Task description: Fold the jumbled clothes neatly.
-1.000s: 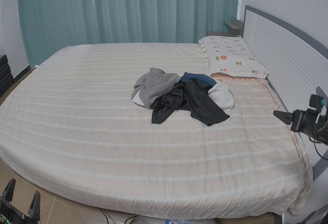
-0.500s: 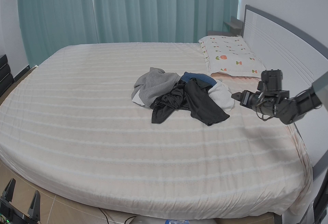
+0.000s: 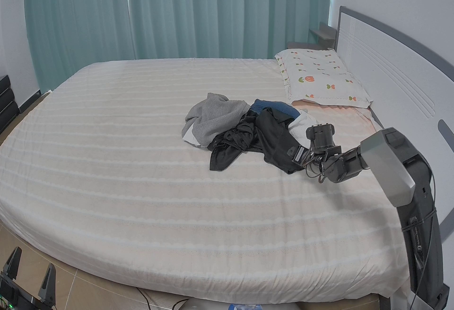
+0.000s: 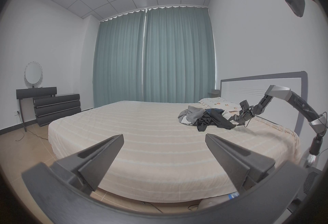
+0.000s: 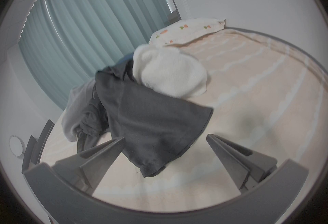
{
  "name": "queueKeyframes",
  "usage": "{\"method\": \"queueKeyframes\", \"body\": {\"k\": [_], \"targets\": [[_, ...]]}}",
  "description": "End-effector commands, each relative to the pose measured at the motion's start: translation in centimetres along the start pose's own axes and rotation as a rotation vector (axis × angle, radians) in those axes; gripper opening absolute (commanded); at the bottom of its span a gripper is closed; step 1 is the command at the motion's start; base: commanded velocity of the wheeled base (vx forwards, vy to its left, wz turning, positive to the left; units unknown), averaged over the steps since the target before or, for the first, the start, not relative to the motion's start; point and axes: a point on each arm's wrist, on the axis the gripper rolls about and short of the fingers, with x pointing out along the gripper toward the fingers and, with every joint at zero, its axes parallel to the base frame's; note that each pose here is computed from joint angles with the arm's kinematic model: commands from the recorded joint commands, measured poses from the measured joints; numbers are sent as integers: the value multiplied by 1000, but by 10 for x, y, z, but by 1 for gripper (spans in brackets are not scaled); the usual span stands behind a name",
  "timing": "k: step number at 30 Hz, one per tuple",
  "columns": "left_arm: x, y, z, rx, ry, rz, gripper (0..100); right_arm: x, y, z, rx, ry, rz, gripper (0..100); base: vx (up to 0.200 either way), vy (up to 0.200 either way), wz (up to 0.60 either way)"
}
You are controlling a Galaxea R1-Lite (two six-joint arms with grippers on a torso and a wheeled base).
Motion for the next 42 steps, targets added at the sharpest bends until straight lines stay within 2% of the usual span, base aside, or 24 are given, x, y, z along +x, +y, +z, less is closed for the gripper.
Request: {"method": "queueKeyframes", "body": {"k": [1, 9, 21, 22, 33, 37, 40, 41, 42], "targets": [[0, 0, -5, 0, 1, 1, 100, 24, -5, -36, -15, 45, -21, 100, 0, 0, 0], [0, 0, -5, 0, 1, 1, 100, 35, 3, -27, 16, -24, -4, 100, 0, 0, 0], [0, 0, -5, 0, 1, 1, 100, 48, 2, -29, 62, -32, -3, 100, 0, 0, 0], [0, 0, -5, 0, 1, 1, 100, 48, 3, -28, 63, -33, -2, 0, 0, 0, 0], [0, 0, -5, 0, 1, 1, 100, 33, 7, -19, 98, -22, 1, 0, 0, 0, 0], [0, 0, -5, 0, 1, 1, 100, 2, 10, -8, 129, 13, 3, 0, 0, 0, 0], [0, 0, -5, 1, 1, 1, 100, -9, 11, -3, 144, 31, 19, 0, 0, 0, 0], [0, 0, -5, 0, 1, 1, 100, -41, 10, 5, 176, 99, 82, 0, 0, 0, 0], [0, 0, -5, 0, 1, 1, 100, -51, 9, 7, 186, 116, 104, 0, 0, 0, 0]]}}
